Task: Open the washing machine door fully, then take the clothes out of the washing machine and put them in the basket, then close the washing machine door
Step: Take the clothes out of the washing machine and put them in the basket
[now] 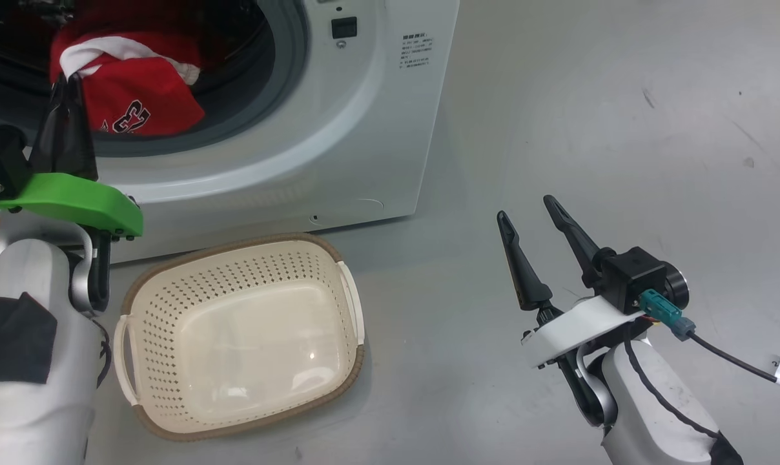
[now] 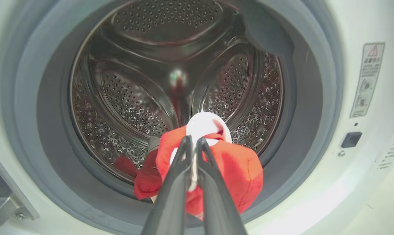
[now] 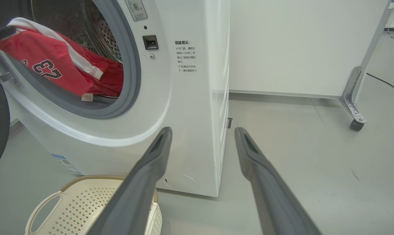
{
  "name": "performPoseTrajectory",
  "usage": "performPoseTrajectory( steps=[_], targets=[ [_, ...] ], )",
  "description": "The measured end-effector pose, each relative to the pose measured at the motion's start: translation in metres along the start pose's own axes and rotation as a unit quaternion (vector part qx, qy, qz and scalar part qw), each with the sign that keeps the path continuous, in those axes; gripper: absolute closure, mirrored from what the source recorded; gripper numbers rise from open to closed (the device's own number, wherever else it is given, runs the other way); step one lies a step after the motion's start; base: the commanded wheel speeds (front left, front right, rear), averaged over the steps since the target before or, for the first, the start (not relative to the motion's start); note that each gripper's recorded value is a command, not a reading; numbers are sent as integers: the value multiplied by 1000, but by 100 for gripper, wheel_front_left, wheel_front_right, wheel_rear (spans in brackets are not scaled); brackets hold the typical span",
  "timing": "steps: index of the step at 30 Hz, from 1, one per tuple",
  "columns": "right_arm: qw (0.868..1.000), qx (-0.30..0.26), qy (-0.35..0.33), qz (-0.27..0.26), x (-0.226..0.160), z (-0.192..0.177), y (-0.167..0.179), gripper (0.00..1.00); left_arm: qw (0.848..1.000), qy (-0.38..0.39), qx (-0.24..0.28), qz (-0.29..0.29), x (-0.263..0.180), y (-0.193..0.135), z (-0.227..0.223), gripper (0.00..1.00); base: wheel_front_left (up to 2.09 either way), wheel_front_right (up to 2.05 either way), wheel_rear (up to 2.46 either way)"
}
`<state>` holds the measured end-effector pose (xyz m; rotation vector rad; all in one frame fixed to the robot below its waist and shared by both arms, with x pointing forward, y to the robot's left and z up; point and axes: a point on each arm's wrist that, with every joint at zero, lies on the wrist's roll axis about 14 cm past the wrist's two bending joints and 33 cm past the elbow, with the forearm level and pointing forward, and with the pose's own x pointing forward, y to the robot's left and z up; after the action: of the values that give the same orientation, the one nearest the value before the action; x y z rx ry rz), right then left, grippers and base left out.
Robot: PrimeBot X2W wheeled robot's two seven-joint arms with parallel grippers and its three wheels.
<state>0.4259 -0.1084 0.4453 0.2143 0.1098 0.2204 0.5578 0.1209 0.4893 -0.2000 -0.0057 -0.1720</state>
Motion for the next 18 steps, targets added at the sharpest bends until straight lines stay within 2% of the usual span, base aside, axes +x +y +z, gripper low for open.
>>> performPoseTrajectory(
  steps=[8, 18],
  targets=[
    [1000, 1, -13, 12, -14, 10, 12, 0, 997, -81, 22, -3, -19, -9, 61, 100, 0, 0, 0],
    [1000, 2, -27, 12, -27, 21, 15, 0, 981, -188, 33, -13, -44, -26, 136, 100, 0, 0, 0]
  ],
)
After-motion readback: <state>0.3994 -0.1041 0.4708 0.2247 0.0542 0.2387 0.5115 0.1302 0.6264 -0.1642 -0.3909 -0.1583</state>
